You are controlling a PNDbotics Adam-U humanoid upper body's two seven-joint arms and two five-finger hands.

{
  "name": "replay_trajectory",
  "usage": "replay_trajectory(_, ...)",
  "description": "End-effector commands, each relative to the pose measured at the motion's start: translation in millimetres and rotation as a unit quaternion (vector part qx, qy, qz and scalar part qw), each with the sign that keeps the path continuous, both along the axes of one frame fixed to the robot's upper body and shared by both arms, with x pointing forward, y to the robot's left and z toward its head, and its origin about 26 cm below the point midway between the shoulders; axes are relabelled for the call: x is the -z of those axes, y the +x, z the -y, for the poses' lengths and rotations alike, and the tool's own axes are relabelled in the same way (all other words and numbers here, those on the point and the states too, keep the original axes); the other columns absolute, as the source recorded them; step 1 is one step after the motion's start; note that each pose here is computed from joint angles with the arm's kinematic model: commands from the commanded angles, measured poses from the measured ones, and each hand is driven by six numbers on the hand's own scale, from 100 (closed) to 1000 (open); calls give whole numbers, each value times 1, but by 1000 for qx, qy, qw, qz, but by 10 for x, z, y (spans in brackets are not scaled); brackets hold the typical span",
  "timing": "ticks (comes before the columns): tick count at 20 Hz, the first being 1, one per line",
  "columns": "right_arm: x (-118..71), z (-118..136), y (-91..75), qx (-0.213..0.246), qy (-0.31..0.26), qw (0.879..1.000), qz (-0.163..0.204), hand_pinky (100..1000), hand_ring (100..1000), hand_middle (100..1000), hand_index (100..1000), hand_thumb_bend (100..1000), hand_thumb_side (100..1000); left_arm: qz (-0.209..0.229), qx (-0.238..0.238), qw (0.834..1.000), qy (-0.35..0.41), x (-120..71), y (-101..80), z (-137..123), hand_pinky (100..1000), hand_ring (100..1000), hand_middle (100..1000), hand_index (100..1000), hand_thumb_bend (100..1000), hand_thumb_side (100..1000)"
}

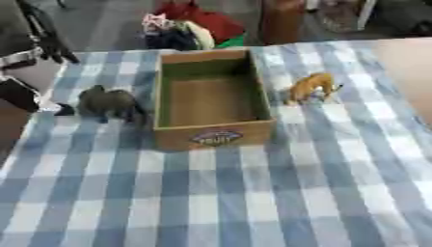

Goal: Pick up objects on the table and place them in the box.

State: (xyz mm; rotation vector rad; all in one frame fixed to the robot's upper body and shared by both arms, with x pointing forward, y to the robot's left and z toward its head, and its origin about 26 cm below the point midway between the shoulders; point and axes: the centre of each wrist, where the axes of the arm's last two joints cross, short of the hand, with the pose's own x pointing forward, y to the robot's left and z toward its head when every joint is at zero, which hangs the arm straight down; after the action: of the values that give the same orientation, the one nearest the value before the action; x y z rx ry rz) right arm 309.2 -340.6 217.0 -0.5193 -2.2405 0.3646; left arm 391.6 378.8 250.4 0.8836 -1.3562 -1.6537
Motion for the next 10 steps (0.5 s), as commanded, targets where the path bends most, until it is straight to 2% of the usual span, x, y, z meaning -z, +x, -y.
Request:
replay_trajectory(1, -87, 18, -3, -1, -6, 1000, 10, 681, 739, 736, 898, 245, 154, 20, 1, 1000, 16, -176, -16, -16, 838, 821, 831, 867, 644, 395)
replay_trajectory(10, -85, 15, -1, -2, -6, 1000, 10, 681, 739, 736, 898, 243, 155, 16, 9, 1000, 25, -172, 38, 50, 827, 803, 809, 863, 593, 335)
